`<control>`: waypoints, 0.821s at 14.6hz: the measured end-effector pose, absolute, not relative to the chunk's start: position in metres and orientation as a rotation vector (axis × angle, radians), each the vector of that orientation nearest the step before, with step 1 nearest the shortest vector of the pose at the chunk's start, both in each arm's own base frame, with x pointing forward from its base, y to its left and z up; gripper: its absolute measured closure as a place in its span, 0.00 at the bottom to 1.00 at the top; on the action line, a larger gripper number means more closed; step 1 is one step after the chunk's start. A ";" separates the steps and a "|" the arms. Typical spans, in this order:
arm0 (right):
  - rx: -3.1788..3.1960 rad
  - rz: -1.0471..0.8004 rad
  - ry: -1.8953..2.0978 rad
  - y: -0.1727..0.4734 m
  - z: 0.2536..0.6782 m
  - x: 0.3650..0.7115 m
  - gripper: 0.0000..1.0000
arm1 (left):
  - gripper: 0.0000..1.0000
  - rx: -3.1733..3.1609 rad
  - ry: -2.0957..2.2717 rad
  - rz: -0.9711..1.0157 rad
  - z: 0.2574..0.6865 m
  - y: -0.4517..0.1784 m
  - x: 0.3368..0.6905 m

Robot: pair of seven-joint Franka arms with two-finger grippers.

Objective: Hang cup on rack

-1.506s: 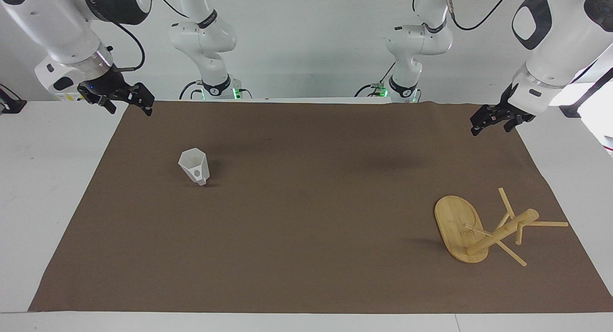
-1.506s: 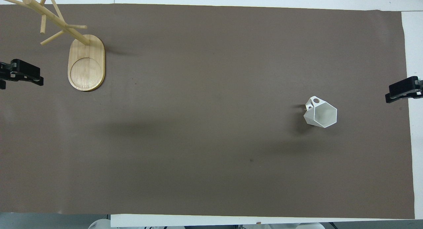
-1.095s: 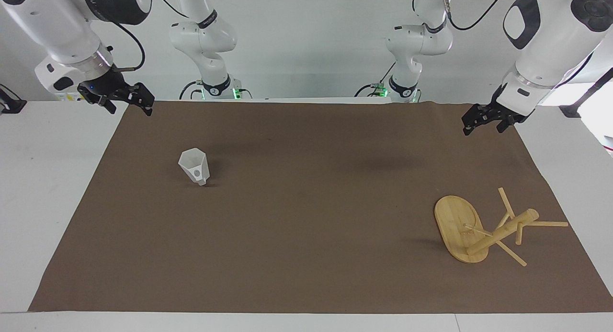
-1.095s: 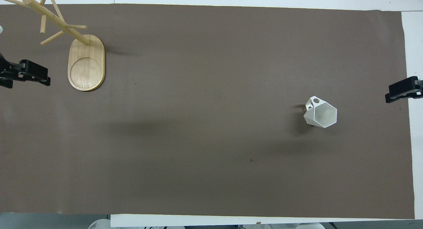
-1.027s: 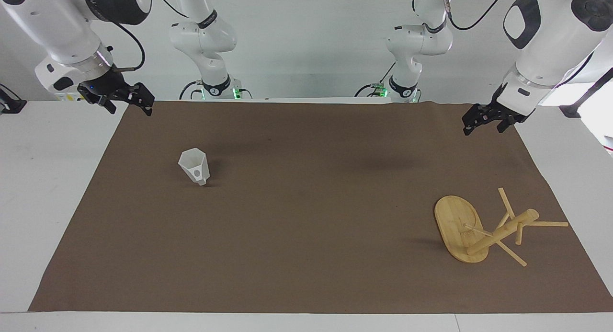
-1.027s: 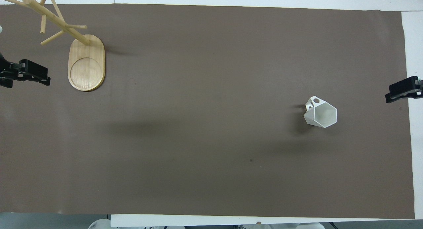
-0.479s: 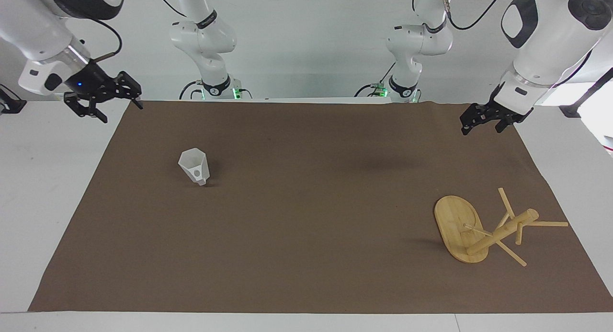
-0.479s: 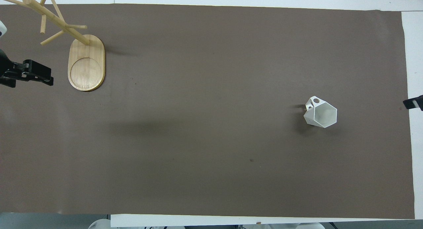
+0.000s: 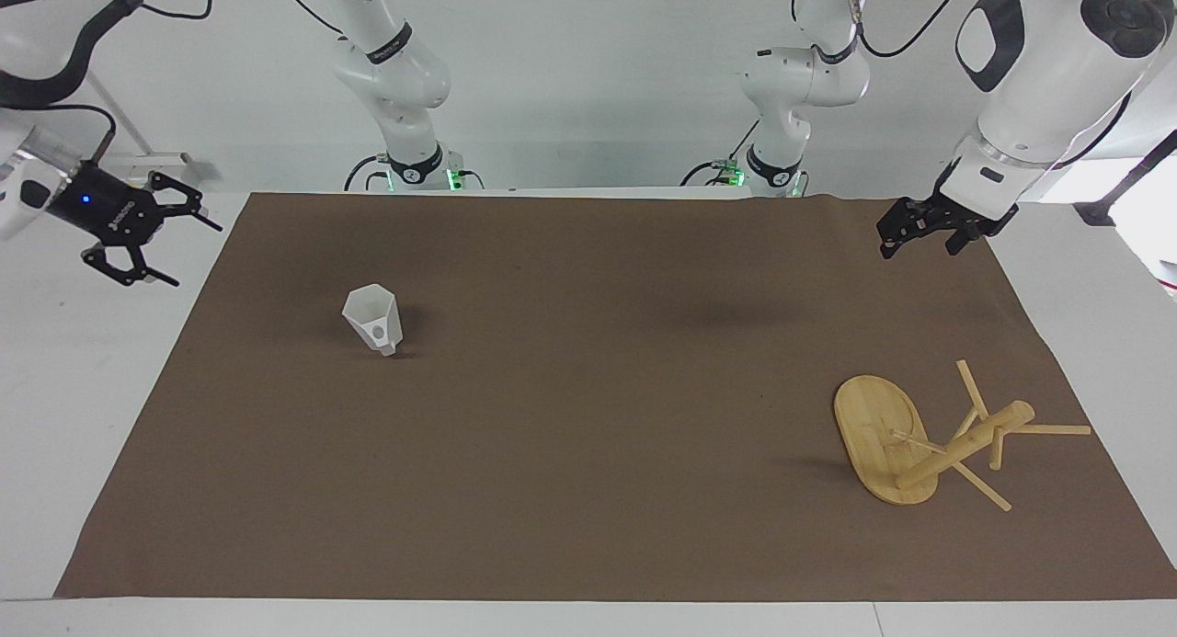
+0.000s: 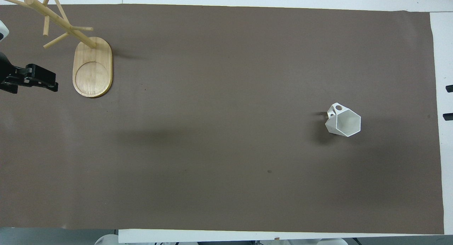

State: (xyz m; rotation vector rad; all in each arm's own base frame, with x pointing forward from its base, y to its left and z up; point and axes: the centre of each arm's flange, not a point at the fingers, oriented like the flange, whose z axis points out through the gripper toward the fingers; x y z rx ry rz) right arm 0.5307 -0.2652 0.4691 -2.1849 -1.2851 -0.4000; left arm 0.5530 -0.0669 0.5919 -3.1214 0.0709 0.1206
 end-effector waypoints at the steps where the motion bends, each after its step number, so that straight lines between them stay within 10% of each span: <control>1: -2.080 -0.455 -1.338 -0.267 0.444 0.535 0.00 | 0.00 -3.122 0.060 0.121 0.592 -0.063 0.553; 12: -1.282 -1.003 -1.534 -0.192 0.258 0.523 0.00 | 0.00 -3.123 0.038 0.121 0.592 -0.055 0.554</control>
